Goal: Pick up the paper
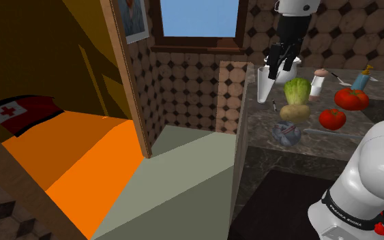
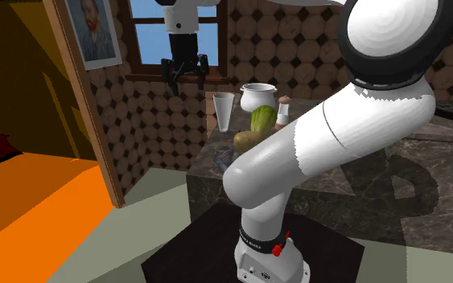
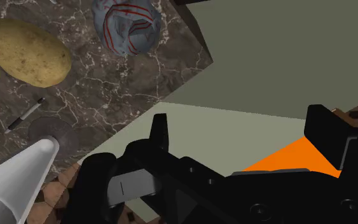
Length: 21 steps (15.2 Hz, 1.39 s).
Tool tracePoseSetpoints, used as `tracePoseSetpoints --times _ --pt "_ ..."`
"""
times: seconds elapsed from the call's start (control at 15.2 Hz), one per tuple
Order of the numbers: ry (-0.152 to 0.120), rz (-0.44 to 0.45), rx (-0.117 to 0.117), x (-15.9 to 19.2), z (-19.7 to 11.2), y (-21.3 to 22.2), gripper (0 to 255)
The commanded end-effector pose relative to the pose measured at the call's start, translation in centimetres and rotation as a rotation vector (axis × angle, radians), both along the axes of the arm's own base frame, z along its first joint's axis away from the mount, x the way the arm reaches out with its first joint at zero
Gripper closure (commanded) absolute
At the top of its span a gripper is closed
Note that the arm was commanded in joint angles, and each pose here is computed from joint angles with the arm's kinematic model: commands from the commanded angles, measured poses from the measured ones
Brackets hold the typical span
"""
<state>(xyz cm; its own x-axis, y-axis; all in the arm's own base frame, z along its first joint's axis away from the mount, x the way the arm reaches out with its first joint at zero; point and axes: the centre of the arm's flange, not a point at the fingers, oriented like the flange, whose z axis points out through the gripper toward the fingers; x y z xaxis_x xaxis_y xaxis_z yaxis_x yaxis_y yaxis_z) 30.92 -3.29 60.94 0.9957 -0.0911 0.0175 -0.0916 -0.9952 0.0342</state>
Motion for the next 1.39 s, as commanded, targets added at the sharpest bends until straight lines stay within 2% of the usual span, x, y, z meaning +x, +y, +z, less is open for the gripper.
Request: tracePoseSetpoints --times 0.0,0.53,1.19,1.32 --pt "0.000 0.000 0.000 0.0 0.0 0.0 0" --pt "-0.036 -0.263 0.118 -2.6 -7.7 -8.7 0" --pt "-0.081 -0.592 0.265 -8.2 -18.8 -16.8 0" --pt "-0.084 -0.611 0.273 -8.6 -20.0 -17.1 0"
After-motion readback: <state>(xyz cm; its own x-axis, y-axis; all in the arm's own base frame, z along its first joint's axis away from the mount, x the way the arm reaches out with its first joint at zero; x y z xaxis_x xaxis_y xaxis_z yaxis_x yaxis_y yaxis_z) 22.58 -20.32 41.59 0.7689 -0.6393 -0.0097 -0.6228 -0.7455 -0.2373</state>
